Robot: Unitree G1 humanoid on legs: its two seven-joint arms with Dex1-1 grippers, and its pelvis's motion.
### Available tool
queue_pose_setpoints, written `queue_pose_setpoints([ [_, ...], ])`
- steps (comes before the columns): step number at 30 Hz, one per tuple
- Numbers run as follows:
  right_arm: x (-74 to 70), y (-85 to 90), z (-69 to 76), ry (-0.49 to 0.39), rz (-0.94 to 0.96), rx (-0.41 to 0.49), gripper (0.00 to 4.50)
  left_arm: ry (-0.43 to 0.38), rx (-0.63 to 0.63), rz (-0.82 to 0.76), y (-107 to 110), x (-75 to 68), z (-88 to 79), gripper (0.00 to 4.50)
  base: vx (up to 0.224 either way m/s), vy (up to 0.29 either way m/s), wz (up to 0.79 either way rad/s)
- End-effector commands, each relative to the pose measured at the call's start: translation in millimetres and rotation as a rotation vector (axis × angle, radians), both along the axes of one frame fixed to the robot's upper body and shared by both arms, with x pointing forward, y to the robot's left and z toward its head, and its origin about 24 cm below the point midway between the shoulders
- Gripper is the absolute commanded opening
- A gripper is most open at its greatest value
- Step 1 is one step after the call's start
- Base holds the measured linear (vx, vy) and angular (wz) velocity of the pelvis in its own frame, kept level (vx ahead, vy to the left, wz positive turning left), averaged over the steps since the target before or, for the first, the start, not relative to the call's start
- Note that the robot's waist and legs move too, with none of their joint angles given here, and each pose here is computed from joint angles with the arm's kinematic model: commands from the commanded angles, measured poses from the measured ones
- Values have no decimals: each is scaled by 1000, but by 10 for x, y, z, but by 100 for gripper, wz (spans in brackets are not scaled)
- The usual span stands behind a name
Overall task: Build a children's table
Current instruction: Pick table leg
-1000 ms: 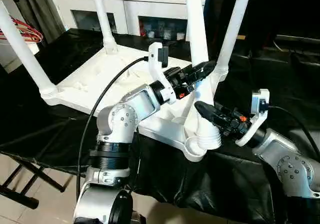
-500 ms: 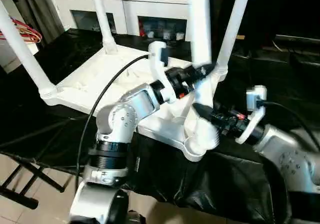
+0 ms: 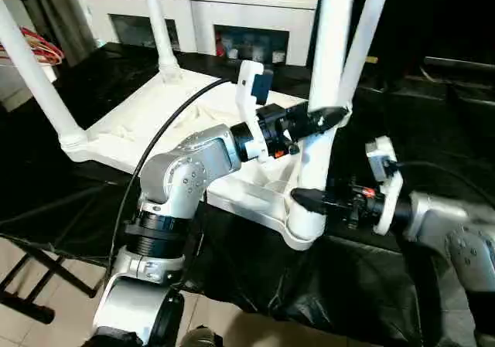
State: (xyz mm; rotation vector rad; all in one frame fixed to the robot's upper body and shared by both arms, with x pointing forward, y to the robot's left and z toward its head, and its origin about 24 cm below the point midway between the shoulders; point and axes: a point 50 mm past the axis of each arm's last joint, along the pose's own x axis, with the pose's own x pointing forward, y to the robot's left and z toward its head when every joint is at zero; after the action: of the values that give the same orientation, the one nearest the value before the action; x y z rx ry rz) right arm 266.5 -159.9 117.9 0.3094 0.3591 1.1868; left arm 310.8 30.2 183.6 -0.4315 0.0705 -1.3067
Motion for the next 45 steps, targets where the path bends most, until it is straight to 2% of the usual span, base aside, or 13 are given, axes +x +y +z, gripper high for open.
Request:
queue_pose_setpoints([
  [1,9,14,17,-1,26,-20,312,-54,-4,-37,-34,-38,107,182,0,0,0],
  [8,-1,-5,-29,28,66,-69,312,-63,-4,-65,-45,-60,112,182,0,0,0],
  [22,1,-23,-47,37,81,-72,312,-76,2,-99,-41,-90,104,182,0,0,0],
  [29,-8,-11,-68,49,89,-67,239,-78,-2,-103,-45,-86,110,182,0,0,0],
  [38,-2,0,-86,52,88,-68,200,-65,10,-112,-41,-95,95,182,0,0,0],
  [39,1,3,-89,50,86,-68,197,-52,12,-105,-34,-86,89,238,0,0,0],
  [40,2,4,-90,49,85,-68,197,-47,10,-104,-32,-82,90,252,0,0,0],
  [43,6,12,-90,42,81,-65,195,-56,-9,-90,-12,-67,115,255,0,0,0],
  [45,11,16,-90,36,74,-63,193,-74,-28,-58,4,-42,139,277,0,0,0],
])
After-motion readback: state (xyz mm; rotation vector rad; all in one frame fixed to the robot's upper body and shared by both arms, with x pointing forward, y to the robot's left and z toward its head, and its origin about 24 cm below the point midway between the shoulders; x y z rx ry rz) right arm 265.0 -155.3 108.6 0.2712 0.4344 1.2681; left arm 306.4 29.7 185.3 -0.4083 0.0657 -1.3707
